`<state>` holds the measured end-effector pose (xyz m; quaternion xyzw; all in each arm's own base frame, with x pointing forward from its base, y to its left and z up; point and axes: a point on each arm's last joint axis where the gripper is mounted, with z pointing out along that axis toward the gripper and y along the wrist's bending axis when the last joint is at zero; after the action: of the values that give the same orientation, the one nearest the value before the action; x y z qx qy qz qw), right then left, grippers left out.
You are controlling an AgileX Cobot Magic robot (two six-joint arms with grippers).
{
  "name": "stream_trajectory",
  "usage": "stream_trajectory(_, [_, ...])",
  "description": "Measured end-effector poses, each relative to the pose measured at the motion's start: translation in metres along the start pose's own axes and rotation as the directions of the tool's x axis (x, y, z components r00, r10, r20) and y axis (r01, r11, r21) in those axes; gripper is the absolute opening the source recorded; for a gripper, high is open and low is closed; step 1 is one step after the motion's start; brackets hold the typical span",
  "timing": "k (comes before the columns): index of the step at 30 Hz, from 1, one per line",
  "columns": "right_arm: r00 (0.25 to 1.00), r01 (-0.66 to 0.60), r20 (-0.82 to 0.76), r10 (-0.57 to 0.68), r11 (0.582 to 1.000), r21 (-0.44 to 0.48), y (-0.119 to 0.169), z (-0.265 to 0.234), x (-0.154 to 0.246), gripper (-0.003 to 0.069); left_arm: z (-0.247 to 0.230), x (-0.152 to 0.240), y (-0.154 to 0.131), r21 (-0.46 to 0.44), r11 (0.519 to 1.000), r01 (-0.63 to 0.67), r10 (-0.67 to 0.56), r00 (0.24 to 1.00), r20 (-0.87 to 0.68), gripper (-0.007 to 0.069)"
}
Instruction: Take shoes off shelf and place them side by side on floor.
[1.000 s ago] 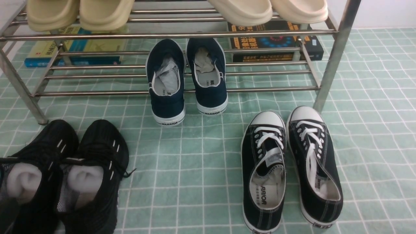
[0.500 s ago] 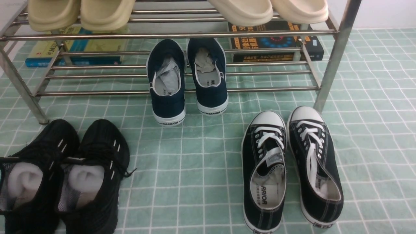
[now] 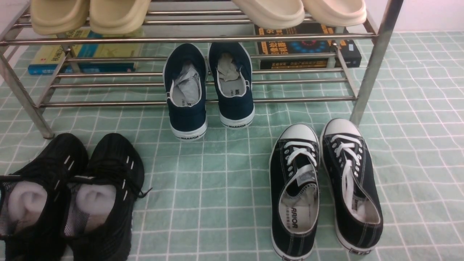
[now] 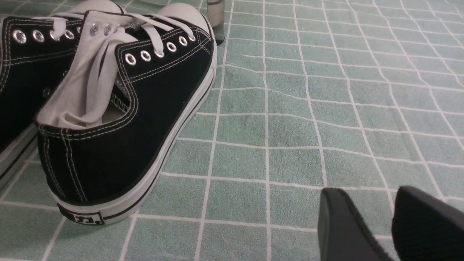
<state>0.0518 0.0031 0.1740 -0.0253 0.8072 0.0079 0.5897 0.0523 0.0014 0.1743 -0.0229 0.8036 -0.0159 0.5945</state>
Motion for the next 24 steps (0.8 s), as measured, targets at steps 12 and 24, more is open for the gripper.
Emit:
stream_trajectory(12, [1.0, 0.0, 0.0, 0.0, 1.0, 0.0, 0.0, 0.0, 0.0, 0.024, 0.0, 0.0, 0.0003, -0.003, 1.0, -0.006, 0.006, 1.0, 0.0, 0.0044])
stream_trajectory(24, [1.0, 0.0, 0.0, 0.0, 1.0, 0.0, 0.0, 0.0, 0.0, 0.024, 0.0, -0.0001, 0.0005, -0.005, 1.0, -0.012, 0.012, 1.0, 0.001, 0.0054])
